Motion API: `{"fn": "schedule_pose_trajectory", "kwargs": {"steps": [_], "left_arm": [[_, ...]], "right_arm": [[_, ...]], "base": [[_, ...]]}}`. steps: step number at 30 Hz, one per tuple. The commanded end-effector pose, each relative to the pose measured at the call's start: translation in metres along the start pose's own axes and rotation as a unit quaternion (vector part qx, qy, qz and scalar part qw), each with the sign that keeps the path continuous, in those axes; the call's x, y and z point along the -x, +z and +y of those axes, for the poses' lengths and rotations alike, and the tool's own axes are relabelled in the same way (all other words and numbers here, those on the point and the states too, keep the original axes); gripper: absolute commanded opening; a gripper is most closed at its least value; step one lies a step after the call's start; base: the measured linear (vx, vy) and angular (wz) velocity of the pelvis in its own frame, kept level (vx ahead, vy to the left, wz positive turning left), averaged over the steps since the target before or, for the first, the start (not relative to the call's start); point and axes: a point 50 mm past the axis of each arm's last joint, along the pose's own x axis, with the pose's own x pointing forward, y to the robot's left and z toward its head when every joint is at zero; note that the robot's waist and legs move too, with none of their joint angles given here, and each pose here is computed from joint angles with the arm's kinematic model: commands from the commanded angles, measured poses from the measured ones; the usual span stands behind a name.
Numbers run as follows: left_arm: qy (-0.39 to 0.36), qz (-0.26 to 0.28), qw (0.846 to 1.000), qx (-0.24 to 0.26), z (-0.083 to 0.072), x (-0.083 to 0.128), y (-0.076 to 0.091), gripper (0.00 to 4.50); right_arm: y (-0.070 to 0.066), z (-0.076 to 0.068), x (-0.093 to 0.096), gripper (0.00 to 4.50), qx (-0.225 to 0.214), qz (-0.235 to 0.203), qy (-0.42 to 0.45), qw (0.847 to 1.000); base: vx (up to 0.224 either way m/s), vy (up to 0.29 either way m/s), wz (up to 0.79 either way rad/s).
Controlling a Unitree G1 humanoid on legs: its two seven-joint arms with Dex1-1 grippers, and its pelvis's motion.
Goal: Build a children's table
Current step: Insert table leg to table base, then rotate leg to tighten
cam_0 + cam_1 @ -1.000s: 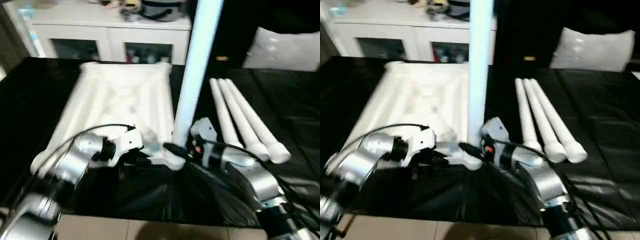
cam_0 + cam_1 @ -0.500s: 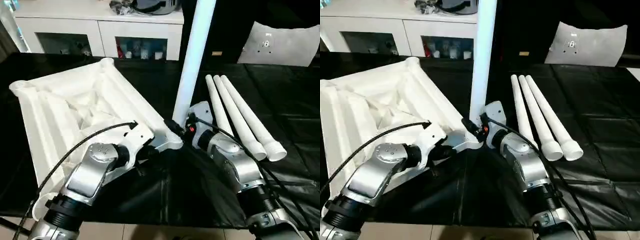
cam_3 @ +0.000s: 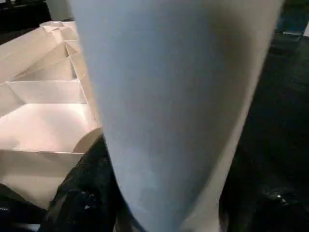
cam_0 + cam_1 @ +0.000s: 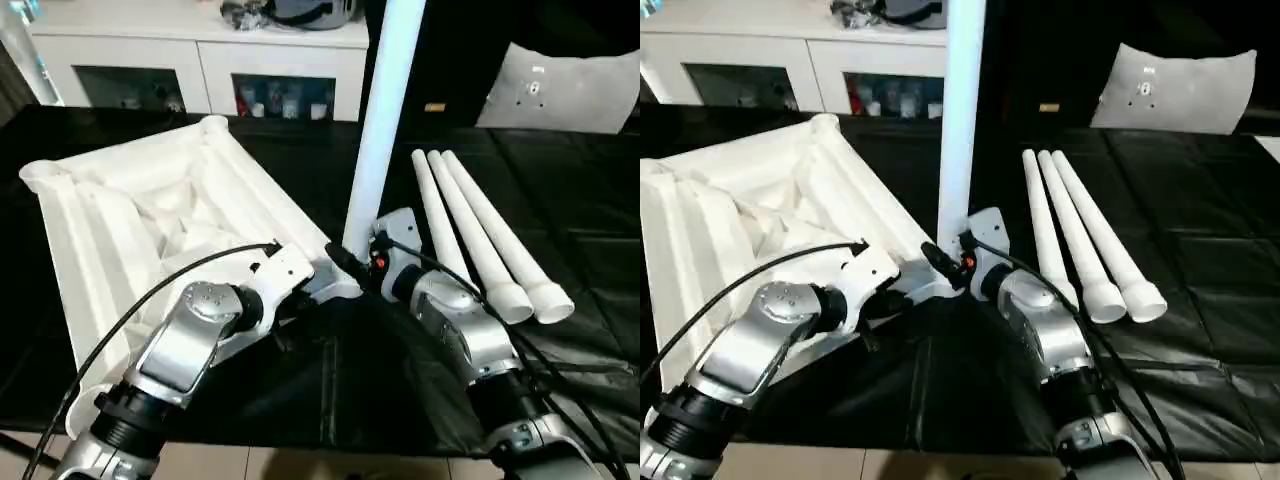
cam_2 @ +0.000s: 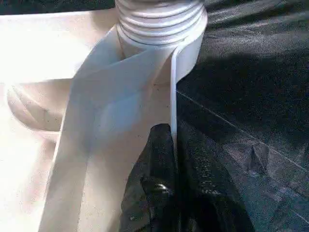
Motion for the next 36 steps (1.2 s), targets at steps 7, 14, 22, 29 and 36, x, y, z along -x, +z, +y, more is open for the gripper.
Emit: {"fn": "schedule_pose_trajectory", "kwargs": {"steps": [7,14,22,29,36], "left_arm": [[0.021,-0.011,0.998,-0.057,0.026,0.009,0.007,0.0],[-0.032,-0.008,0.994,-0.102,0.028,0.011,-0.001,0.0],[-0.16,0.006,0.971,-0.178,0.016,0.013,-0.014,0.0],[-0.233,0.006,0.947,-0.223,0.008,0.013,-0.02,0.0],[-0.259,0.002,0.936,-0.239,0.004,0.011,-0.019,0.0]], "right_arm": [[-0.029,-0.007,0.029,3.65,-0.005,0.026,0.015,1.0],[-0.023,-0.013,0.051,4.37,0.006,0.002,0.041,0.999],[-0.002,-0.019,0.068,4.49,0.059,-0.02,0.105,0.993],[0.0,-0.008,0.07,4.49,0.091,0.02,0.206,0.974],[-0.006,-0.007,0.065,4.22,0.1,0.053,0.243,0.963]], "base": [[0.0,0.0,0.0],[0.0,0.0,0.0],[0.0,0.0,0.0],[0.0,0.0,0.0],[0.0,0.0,0.0]]}}
